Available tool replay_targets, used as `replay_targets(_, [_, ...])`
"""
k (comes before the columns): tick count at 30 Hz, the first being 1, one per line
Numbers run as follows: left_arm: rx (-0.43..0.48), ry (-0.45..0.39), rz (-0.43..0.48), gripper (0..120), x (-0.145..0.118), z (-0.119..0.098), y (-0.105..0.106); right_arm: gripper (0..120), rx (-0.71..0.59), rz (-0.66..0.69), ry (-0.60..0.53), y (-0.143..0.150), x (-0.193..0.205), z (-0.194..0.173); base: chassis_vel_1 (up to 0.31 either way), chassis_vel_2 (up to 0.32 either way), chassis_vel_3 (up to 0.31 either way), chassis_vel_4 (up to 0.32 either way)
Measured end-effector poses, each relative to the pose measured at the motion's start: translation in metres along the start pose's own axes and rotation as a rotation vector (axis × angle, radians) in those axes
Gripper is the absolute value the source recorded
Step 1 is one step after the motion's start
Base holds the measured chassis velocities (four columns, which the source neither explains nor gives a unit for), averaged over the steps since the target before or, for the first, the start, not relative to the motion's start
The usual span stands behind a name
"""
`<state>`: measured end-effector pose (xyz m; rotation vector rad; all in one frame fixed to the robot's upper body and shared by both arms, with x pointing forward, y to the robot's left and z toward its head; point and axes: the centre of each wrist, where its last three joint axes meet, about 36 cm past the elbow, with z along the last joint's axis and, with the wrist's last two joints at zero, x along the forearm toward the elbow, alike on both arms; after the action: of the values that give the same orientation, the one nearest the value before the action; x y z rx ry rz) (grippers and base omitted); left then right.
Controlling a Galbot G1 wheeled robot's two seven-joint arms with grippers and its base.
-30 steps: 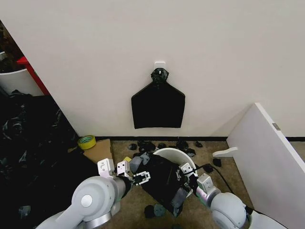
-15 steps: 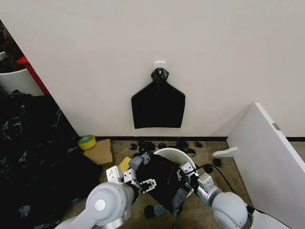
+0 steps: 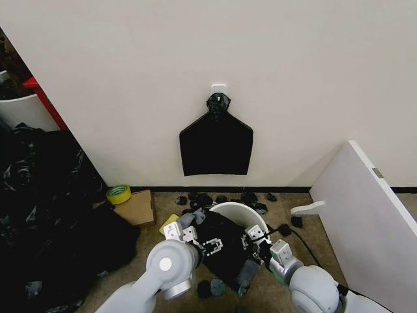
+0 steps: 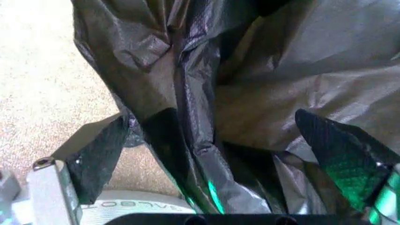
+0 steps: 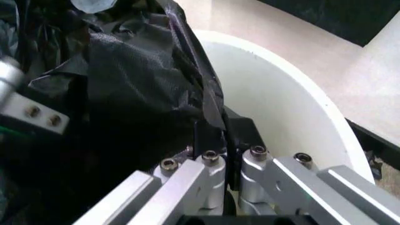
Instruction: Place the garbage bag over the trash bin.
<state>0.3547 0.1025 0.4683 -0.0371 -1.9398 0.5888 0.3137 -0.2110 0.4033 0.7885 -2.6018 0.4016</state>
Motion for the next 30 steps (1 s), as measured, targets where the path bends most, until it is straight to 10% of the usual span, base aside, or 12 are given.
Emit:
replay_targets(14, [-0.047,0.025,-0.053,99,-0.032,0.007,-0.004,0,0.001,-0.005,-0.008,0.003,0.000,-0.001,0.000,0.000,0.000,0.000])
replay_targets(30, [-0.049,0.023,-0.073,40,-0.042,0.014,-0.003,0,0.015,-0.007,-0.010,0.005,0.001,0.002,0.000,0.000,0.000,0.000])
